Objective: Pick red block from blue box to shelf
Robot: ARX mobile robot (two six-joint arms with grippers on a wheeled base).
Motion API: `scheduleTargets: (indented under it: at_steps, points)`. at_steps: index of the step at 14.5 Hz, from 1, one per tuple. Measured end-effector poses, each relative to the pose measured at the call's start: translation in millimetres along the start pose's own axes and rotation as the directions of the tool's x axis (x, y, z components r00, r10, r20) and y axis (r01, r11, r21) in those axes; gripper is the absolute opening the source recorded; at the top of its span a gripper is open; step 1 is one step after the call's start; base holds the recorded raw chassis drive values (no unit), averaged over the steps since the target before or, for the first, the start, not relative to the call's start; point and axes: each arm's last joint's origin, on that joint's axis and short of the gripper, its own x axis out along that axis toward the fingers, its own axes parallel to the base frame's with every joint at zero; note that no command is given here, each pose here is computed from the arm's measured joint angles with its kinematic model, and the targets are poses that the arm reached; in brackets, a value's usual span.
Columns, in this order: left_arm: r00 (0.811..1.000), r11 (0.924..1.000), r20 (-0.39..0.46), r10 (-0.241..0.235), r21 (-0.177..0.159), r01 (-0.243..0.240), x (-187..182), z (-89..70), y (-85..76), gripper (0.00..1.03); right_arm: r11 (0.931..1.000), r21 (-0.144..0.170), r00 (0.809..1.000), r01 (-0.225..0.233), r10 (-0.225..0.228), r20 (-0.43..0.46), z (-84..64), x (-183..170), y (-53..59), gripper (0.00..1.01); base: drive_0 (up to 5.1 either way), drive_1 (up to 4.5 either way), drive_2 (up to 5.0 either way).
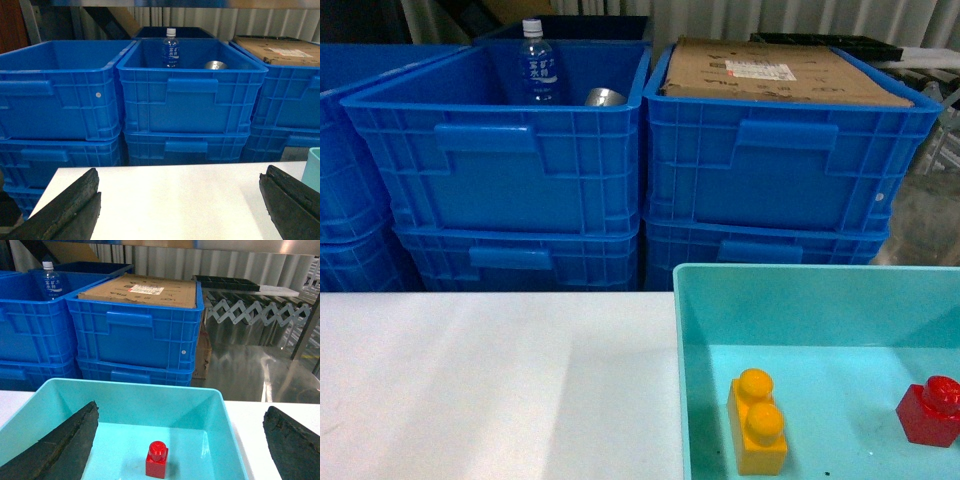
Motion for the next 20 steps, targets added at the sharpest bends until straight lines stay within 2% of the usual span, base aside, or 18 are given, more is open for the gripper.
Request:
scheduleTargets:
  at_steps: [7, 8, 9, 10, 11, 12, 13, 14, 16, 18, 19, 20]
  points:
    - [1.000, 1.0000, 0.000, 0.000, 0.000, 0.000, 0.0, 0.0, 0.0, 0.98, 1.0000, -0.002, 1.000, -0.003, 0.003, 0.008, 0.9, 0.6, 0.2, 0.98, 0.0, 0.00, 0.0]
    - [1.000, 1.0000, 0.000, 0.000, 0.000, 0.000, 0.0, 0.0, 0.0, 0.98, 0.9997, -0.005, 0.999, -0.024, 0.024, 0.039, 7.2, 6.8, 2.4, 0.98, 0.0, 0.00, 0.0]
    - [1.000, 1.0000, 0.000, 0.000, 0.000, 0.000, 0.0, 0.0, 0.0, 0.98, 0.9976, -0.002, 0.997, -0.070, 0.070, 0.012, 15.6, 19.2, 8.3, 0.98, 0.0, 0.00, 0.0]
    - [1.000, 1.0000, 0.000, 0.000, 0.000, 0.000, 0.0, 0.0, 0.0, 0.98, 0.9940, 0.017, 0.994, -0.108, 0.108, -0.011, 33.2, 37.3, 15.5, 0.98, 0.0, 0.00, 0.0]
    - [1.000, 1.0000, 0.000, -0.001, 0.000, 0.001, 0.0, 0.0, 0.0, 0.98, 0.9922, 0.031, 0.990, -0.120, 0.122, -0.072, 53.6, 60.7, 23.8, 0.98, 0.0, 0.00, 0.0]
    - [1.000, 1.0000, 0.000, 0.000, 0.000, 0.000, 0.0, 0.0, 0.0, 0.98, 0.9939, 0.035, 0.986, -0.104, 0.108, -0.123, 66.1, 86.4, 33.0, 0.98, 0.0, 0.00, 0.0]
    - [1.000, 1.0000, 0.000, 0.000, 0.000, 0.000, 0.0, 0.0, 0.0, 0.98, 0.9958, 0.053, 0.972, -0.074, 0.084, -0.219, 66.9, 111.6, 39.1, 0.98, 0.0, 0.00, 0.0]
    - [1.000, 1.0000, 0.000, 0.000, 0.000, 0.000, 0.0, 0.0, 0.0, 0.98, 0.9978, 0.054, 0.958, -0.038, 0.052, -0.282, 58.5, 129.4, 43.1, 0.98, 0.0, 0.00, 0.0]
    - [1.000, 1.0000, 0.000, -0.001, 0.000, 0.001, 0.0, 0.0, 0.0, 0.98, 0.9988, 0.014, 0.933, 0.048, -0.040, -0.358, 26.5, 155.2, 48.8, 0.98, 0.0, 0.00, 0.0]
    - [1.000, 1.0000, 0.000, 0.000, 0.000, 0.000, 0.0, 0.0, 0.0, 0.98, 0.9942, -0.011, 0.898, 0.107, -0.101, -0.429, -5.2, 167.1, 51.3, 0.98, 0.0, 0.00, 0.0]
    - [1.000, 1.0000, 0.000, 0.000, 0.000, 0.000, 0.0, 0.0, 0.0, 0.98, 0.9918, -0.011, 0.878, 0.127, -0.118, -0.463, -17.3, 168.6, 51.6, 0.98, 0.0, 0.00, 0.0]
    - [1.000, 1.0000, 0.000, 0.000, 0.000, 0.000, 0.0, 0.0, 0.0, 0.98, 0.9888, -0.013, 0.873, 0.149, -0.137, -0.468, -25.7, 169.6, 53.5, 0.98, 0.0, 0.00, 0.0]
